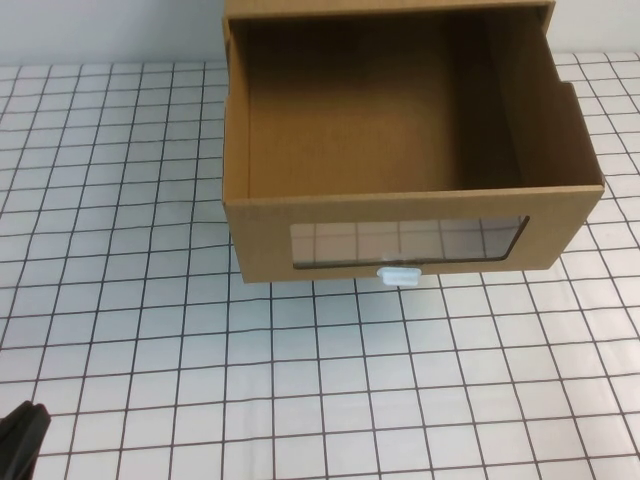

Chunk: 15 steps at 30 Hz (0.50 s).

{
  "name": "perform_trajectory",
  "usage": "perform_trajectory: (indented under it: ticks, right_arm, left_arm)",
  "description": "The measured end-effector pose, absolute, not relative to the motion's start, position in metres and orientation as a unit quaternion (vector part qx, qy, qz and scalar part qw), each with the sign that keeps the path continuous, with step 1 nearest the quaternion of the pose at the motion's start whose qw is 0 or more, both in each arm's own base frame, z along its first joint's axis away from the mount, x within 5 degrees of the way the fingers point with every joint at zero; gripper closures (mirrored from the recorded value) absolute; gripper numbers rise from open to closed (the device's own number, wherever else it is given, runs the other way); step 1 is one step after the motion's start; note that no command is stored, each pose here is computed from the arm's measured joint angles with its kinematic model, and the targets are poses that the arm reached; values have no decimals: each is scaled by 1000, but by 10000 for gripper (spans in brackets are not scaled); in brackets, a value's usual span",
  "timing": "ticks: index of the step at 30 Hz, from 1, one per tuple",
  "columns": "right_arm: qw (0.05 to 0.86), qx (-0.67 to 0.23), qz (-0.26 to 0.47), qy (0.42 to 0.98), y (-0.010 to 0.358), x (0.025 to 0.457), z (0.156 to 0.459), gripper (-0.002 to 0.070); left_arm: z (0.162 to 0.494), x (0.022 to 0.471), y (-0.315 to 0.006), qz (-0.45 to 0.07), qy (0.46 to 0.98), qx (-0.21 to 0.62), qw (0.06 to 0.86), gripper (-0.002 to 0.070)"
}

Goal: Open the shoe box
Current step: 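Pull the top drawer of the cardboard box fully open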

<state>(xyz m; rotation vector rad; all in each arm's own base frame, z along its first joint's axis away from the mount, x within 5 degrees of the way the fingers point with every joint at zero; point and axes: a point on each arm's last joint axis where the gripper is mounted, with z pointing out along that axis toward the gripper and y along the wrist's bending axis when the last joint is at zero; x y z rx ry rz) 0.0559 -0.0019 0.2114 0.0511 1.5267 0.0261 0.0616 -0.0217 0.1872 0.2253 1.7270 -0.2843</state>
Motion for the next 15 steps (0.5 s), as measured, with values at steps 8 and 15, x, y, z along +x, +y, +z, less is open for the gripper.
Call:
perform_trajectory:
  ticks: [8,15]
  right_arm:
    - [707,31,22,707,-2,56,205,689]
    - [708,37,33,704,-1,56,204,689]
  left_arm:
    - [187,62,-22,-124,756,99,635,678]
    - [187,62,-22,-124,756,99,635,678]
